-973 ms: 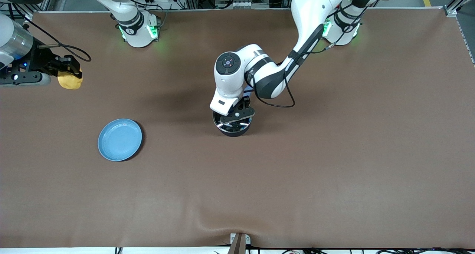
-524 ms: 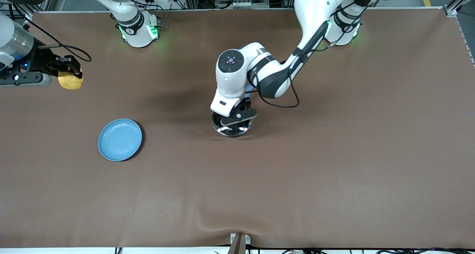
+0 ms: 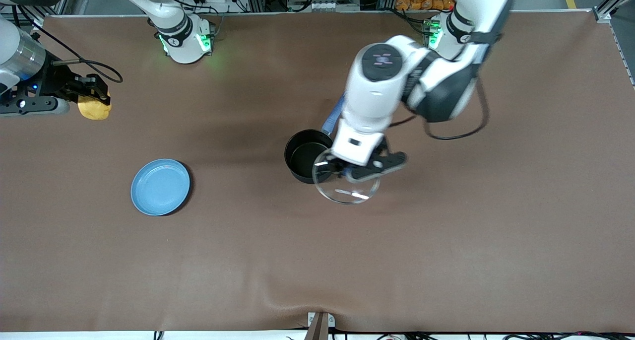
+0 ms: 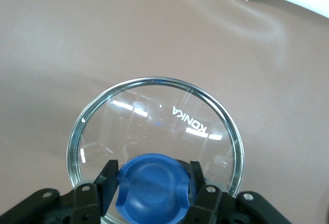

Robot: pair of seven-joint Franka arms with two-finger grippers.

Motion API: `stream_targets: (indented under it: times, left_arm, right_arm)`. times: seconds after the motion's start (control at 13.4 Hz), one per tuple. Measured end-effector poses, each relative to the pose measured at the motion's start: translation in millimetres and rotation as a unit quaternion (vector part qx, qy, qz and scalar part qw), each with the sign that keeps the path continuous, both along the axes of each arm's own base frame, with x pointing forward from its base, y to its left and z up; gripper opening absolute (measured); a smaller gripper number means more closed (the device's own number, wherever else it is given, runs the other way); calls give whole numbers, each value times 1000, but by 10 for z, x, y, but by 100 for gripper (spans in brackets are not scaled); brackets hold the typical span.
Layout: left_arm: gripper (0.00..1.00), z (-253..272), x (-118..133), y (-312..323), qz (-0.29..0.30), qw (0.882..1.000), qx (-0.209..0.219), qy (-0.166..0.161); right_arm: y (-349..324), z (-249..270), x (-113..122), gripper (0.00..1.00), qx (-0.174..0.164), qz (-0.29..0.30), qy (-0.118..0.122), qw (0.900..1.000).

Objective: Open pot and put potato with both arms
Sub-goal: 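Lift the glass lid off the pot with the left gripper and set it aside, then lower the potato into the pot and open the right gripper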

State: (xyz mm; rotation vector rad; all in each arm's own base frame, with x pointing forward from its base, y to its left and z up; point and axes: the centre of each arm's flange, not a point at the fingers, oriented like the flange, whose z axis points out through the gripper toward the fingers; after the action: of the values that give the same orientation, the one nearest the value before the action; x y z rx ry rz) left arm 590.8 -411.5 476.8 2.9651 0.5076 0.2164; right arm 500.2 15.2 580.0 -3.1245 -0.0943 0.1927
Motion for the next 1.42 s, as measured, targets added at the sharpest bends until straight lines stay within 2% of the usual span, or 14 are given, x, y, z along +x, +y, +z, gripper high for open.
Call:
stream_targets:
  times: [0.22, 0.52, 0.9, 1.12, 1.42]
  left_arm:
    - [61, 129, 282, 623, -29, 999, 16, 8]
    - [61, -229, 500, 1348, -64, 995, 48, 53]
    - [61, -872, 656, 2402, -87, 989, 64, 104]
    - [61, -1311, 575, 2844, -103, 988, 61, 97]
    - [61, -1702, 208, 3033, -128, 987, 62, 73]
  right_arm:
    - [274, 8, -3, 54, 6, -9, -4, 1000]
    - [1519, -70, -48, 54, 12, -54, -39, 998]
    - [3033, -896, -144, 54, 15, -85, -47, 995]
    - [3597, -1560, -114, 54, 19, -95, -51, 994]
    - [4159, -2219, -27, 54, 16, -85, -55, 995]
